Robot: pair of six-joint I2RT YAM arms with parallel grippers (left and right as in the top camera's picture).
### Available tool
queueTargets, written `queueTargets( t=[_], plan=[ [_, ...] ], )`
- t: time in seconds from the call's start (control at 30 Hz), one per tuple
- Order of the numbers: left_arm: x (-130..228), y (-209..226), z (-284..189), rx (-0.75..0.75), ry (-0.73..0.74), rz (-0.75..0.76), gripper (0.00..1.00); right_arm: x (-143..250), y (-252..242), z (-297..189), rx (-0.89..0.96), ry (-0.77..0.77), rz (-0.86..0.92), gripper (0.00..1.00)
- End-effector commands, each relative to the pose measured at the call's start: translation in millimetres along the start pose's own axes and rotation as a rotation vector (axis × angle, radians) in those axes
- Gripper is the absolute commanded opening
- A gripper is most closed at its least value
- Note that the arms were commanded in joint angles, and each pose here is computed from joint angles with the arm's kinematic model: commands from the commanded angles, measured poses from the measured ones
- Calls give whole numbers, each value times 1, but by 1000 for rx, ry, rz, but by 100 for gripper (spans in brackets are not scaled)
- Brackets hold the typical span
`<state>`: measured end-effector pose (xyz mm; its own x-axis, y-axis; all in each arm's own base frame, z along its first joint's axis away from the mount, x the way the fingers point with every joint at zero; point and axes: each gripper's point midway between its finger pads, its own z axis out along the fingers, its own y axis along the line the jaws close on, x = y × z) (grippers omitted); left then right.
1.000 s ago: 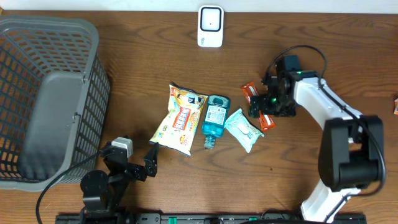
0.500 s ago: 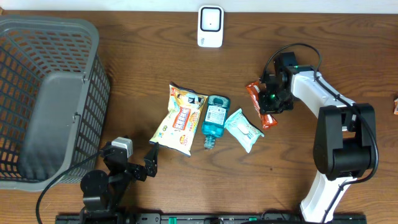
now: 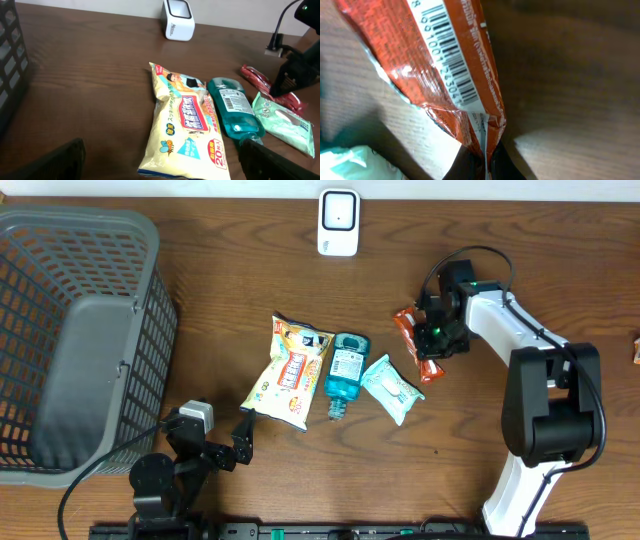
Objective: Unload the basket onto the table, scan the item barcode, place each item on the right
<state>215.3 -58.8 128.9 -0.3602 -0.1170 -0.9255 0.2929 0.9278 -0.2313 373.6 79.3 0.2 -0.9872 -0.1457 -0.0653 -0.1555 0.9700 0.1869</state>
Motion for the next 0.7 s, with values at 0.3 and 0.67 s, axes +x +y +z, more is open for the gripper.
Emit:
queueTargets(
  t=[0.3,0.67],
  plan=[
    [10,3,2,-10,28,4,98,-18,111,-145,44,-418,-539,1],
    [10,3,2,-10,28,4,98,27,140,-94,251,-263,-740,1]
  ],
)
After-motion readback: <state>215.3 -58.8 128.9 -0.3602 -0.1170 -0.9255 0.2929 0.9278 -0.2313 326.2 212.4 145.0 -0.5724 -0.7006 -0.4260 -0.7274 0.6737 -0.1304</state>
